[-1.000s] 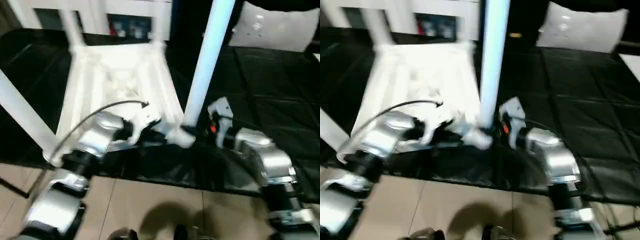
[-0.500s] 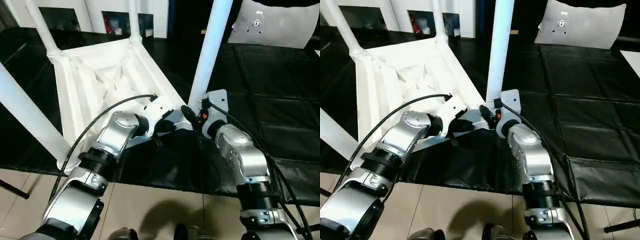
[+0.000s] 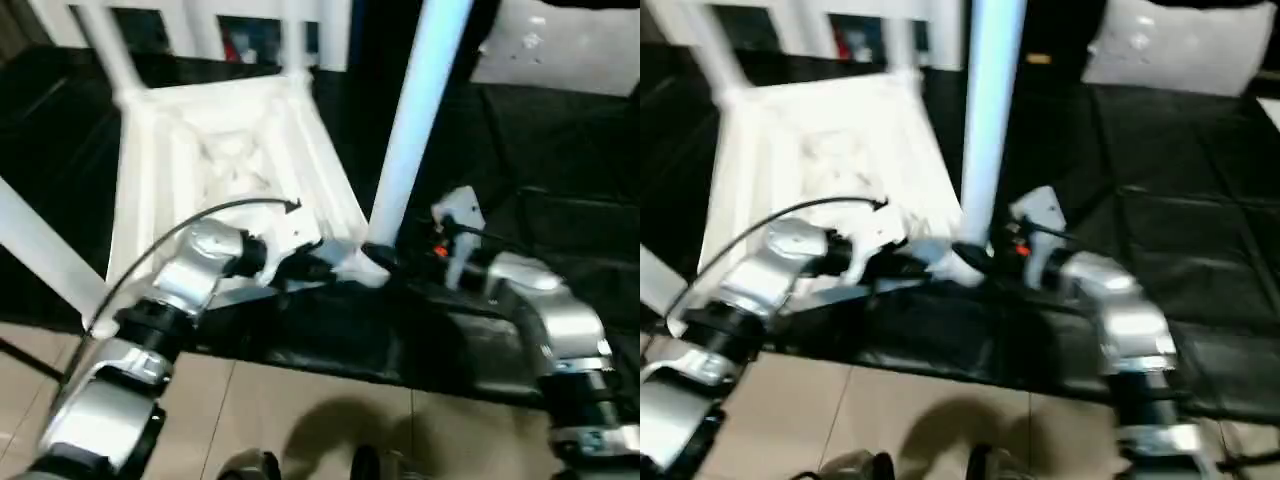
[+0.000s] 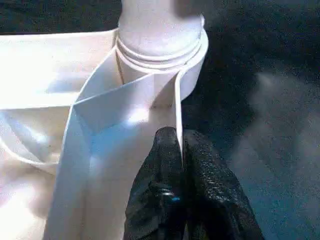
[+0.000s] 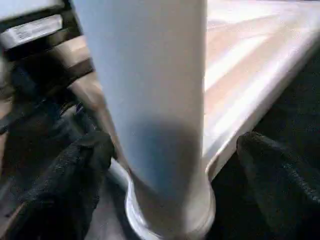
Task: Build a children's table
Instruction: Rotate leg to tighten
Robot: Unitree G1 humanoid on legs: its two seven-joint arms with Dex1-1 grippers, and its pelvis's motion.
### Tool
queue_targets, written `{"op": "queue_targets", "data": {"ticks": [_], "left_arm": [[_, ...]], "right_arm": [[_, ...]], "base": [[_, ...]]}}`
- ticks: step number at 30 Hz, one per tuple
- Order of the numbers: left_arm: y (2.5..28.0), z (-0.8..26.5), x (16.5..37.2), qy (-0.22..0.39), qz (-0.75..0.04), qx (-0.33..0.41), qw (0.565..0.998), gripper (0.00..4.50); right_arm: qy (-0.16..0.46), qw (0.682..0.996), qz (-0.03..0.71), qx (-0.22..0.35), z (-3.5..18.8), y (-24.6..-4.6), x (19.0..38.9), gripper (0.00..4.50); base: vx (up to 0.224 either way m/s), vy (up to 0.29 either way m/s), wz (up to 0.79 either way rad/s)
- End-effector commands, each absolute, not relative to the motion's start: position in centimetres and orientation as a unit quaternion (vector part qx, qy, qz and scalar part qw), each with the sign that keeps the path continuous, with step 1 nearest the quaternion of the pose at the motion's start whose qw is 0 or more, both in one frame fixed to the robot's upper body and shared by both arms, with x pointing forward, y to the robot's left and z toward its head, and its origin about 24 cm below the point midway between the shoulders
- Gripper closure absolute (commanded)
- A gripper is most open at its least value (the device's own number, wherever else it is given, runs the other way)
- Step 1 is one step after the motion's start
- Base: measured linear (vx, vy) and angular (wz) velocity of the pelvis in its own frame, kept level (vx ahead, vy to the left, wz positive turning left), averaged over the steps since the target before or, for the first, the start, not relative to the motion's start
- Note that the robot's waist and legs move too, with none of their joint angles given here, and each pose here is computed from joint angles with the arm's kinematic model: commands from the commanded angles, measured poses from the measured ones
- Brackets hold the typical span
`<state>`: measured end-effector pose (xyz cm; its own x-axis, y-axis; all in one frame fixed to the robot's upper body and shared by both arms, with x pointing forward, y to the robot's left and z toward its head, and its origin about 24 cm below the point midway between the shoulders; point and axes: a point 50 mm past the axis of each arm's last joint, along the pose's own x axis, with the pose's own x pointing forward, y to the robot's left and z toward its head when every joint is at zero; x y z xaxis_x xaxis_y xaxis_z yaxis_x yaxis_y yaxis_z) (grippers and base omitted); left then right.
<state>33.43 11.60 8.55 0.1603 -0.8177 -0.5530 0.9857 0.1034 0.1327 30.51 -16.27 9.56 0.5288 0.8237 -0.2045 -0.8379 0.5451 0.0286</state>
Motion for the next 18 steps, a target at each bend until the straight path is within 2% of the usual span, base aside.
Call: {"op": "queue_targets", "data": {"ticks": [1,2,6,9,11,13,15,16,18], "left_arm": [[11.9,8.5,33.0,0.188,-0.67,0.275,0.664,4.5],[12.0,8.5,33.0,0.188,-0.672,0.275,0.662,4.5],[12.4,8.7,32.7,0.192,-0.702,0.285,0.624,4.5],[12.5,8.5,32.3,0.194,-0.72,0.297,0.596,4.5],[12.4,8.3,32.1,0.194,-0.731,0.303,0.579,4.5],[11.9,7.8,31.5,0.194,-0.751,0.313,0.548,4.5],[11.9,7.8,31.5,0.194,-0.751,0.313,0.548,4.5],[11.5,7.6,31.4,0.192,-0.759,0.316,0.535,4.5],[11.1,7.6,31.3,0.19,-0.765,0.317,0.528,4.5]], "right_arm": [[0.108,0.836,0.535,-0.051,9.9,-17.7,29.4,0.07],[0.109,0.834,0.538,-0.052,9.9,-17.8,29.3,0.07],[0.138,0.795,0.587,-0.07,10.0,-19.1,28.4,0.07],[0.136,0.784,0.6,-0.081,9.9,-19.4,28.3,0.07],[0.138,0.77,0.617,-0.087,9.7,-19.3,28.1,0.07],[0.14,0.738,0.655,-0.083,9.3,-18.5,27.8,0.07],[0.14,0.738,0.655,-0.083,9.3,-18.5,27.8,0.07],[0.141,0.725,0.67,-0.067,9.3,-17.9,28.1,0.32],[0.144,0.715,0.682,-0.056,9.2,-17.3,28.4,0.4]], "base": [[0.0,0.0,0.0],[0.0,0.0,0.0],[0.0,0.0,0.0],[0.0,0.0,0.0],[0.0,0.0,0.0],[0.0,0.0,0.0],[0.0,0.0,0.0],[0.0,0.0,0.0],[0.0,0.0,0.0]]}}
